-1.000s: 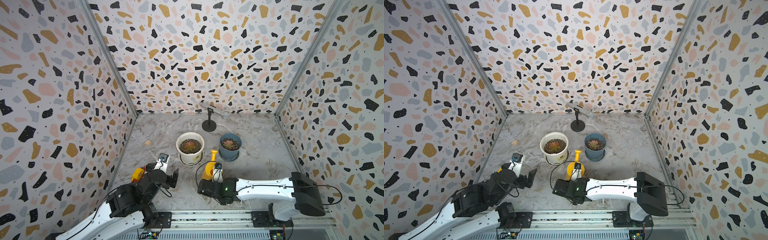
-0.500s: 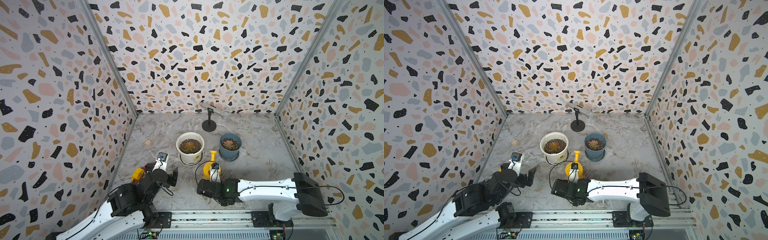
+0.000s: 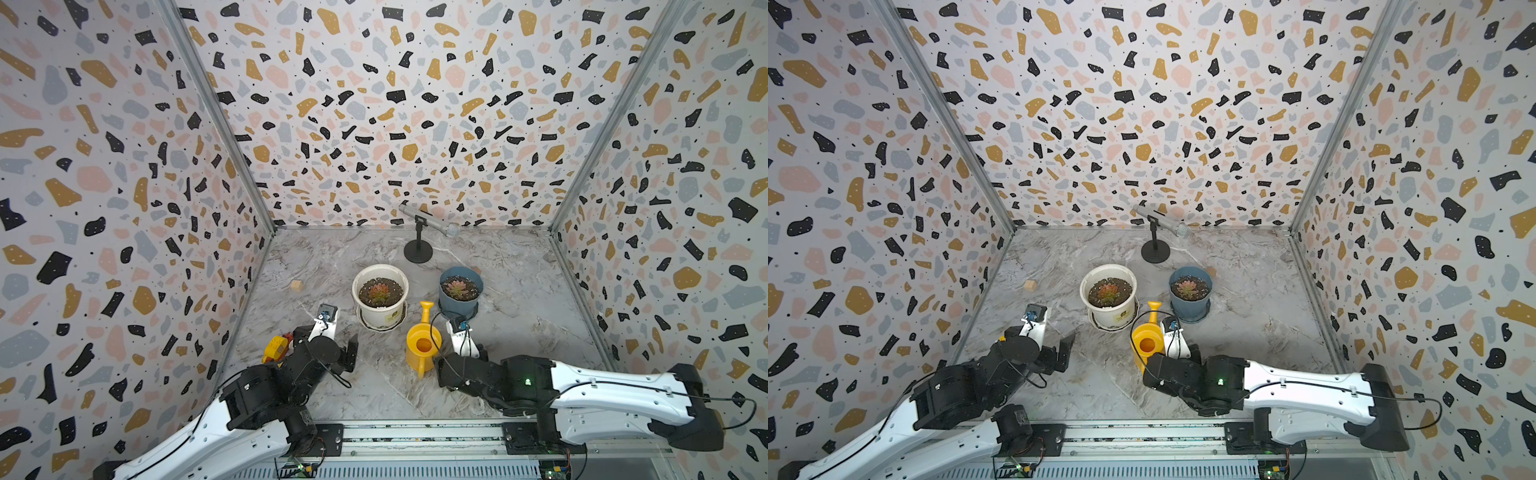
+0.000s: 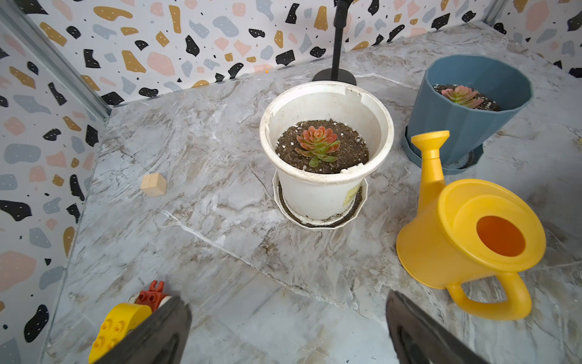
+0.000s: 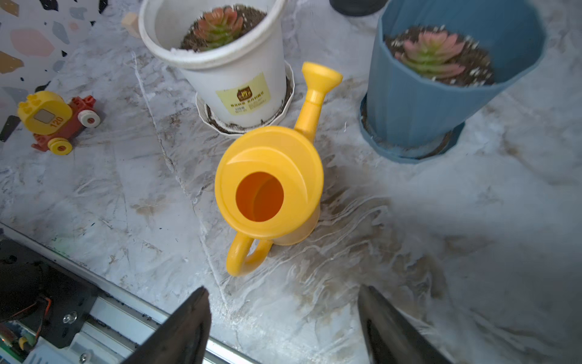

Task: Water the succulent around the soil edge
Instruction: Place the watering can at the center of the board, then pick up the watering can from the center of the board.

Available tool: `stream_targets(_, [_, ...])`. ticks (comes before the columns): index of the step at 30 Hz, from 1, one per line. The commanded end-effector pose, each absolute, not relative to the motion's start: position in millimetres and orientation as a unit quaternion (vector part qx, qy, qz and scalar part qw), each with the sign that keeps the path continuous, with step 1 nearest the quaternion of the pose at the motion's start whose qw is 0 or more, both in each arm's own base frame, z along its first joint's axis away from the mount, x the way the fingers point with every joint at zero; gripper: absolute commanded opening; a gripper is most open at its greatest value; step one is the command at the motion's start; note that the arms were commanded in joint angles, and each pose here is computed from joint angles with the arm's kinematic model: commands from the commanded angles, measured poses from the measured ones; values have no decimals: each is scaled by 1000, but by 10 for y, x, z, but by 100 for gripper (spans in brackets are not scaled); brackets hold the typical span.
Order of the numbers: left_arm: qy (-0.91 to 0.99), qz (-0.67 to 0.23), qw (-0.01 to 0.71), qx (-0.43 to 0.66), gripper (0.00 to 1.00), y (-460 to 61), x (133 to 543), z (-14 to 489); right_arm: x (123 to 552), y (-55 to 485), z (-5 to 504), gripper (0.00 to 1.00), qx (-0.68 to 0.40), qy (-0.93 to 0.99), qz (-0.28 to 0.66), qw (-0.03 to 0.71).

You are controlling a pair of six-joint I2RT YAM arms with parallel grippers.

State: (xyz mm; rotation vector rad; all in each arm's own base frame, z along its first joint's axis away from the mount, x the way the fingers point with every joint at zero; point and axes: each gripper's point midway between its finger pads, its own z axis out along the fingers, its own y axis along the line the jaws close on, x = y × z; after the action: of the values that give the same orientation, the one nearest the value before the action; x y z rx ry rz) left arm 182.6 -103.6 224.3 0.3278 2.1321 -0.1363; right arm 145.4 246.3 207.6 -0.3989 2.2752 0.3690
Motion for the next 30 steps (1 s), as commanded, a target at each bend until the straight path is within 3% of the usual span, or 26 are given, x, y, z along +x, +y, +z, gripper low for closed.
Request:
stream_targets(1, [860, -112, 474, 152, 100, -1214, 1780, 2427, 1691, 2138, 2411, 79, -205, 863, 73, 456])
stream_targets(4, [856, -137, 465, 178, 100, -1327, 1726, 2456, 1899, 1876, 2527, 87, -178, 858, 46, 480])
stream_targets(11, [843, -170, 465, 211, 100, -1447, 1650, 2484, 2512, 1175, 2637, 93, -36, 853, 30, 521])
stream_targets(18, [844, -167, 456, 229, 100, -1554, 1682, 2399, 2877, 623, 1807, 92, 97, 890, 81, 439])
stream_targets(22, [837, -193, 440, 261, 100, -1670, 1589, 2376, 2857, 494, 1232, 90, 158, 896, 119, 397])
stream_targets(30, [861, -204, 350, 308, 96, -2016, 1396, 2249, 2963, 550, 1147, 81, 161, 893, 135, 398])
